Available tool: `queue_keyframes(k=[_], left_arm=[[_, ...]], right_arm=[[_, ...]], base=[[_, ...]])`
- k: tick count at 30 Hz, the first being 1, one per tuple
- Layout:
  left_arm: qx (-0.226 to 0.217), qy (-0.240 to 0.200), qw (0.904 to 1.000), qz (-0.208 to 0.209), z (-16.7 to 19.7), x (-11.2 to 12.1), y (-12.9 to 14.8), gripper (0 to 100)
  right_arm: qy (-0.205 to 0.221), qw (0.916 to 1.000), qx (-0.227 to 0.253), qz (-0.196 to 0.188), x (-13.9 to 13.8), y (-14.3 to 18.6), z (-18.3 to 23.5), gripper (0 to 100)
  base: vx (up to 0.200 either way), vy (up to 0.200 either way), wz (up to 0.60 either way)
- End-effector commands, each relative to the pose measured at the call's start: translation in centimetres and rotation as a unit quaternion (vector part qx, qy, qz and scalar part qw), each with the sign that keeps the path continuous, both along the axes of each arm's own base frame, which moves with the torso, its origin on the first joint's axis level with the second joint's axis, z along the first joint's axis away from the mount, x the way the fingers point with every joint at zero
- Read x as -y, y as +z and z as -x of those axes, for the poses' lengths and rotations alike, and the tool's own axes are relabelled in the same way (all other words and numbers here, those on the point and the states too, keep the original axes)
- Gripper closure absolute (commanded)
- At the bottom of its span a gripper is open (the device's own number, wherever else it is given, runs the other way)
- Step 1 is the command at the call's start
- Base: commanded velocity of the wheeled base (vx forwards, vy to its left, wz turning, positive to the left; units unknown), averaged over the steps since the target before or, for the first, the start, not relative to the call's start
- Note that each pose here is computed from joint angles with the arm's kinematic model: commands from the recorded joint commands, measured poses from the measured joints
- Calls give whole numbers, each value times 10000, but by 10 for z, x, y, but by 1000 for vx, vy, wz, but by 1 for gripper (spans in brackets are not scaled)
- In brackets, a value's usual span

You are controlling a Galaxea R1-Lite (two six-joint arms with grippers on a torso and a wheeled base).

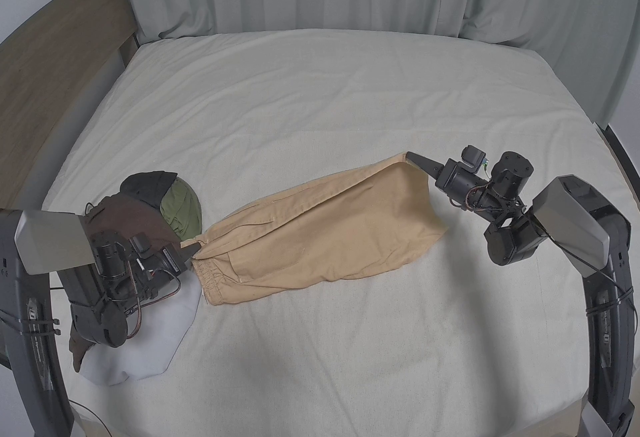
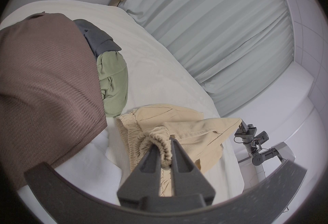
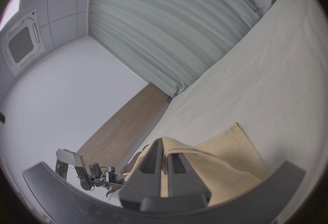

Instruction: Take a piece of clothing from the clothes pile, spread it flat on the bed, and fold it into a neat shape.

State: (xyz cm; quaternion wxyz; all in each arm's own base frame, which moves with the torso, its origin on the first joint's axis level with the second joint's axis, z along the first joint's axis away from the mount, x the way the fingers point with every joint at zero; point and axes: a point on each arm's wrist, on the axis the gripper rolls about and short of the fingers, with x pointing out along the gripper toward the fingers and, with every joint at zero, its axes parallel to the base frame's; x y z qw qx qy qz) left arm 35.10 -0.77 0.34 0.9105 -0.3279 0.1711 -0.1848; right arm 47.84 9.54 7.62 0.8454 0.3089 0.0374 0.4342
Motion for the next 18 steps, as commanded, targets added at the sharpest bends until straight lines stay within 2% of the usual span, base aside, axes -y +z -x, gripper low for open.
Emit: queue_keyframes(k=[1, 6, 7, 8, 9, 13, 18], left_arm=[[-37, -5, 10000, 5, -1, 0, -4, 100], [-60, -35, 10000, 7, -1, 2, -5, 100], [-45, -43, 10000, 5, -1, 3, -4, 100], [-45, -43, 10000, 5, -1, 3, -4, 100], [-22, -43, 10000, 5, -1, 3, -3, 0], [84, -3, 10000, 49, -5, 2, 2, 0], [264, 185, 9991, 288, -6, -2, 23, 0]], right_arm=[[5, 10000, -77, 32, -1, -10, -2, 100], [3, 9999, -74, 72, -2, -13, -2, 100], [0, 9999, -63, 82, -2, -13, -2, 0], [-3, 9999, -51, 91, -2, -13, -2, 0], [-14, 9999, -47, 102, -1, -13, -2, 0], [-32, 9999, -77, 152, -1, -16, -2, 0], [-16, 9996, -188, 203, -7, -23, 3, 0]], base=[[0, 0, 0], [0, 0, 0], [0, 0, 0], [0, 0, 0], [0, 0, 0], [0, 0, 0], [0, 0, 0]])
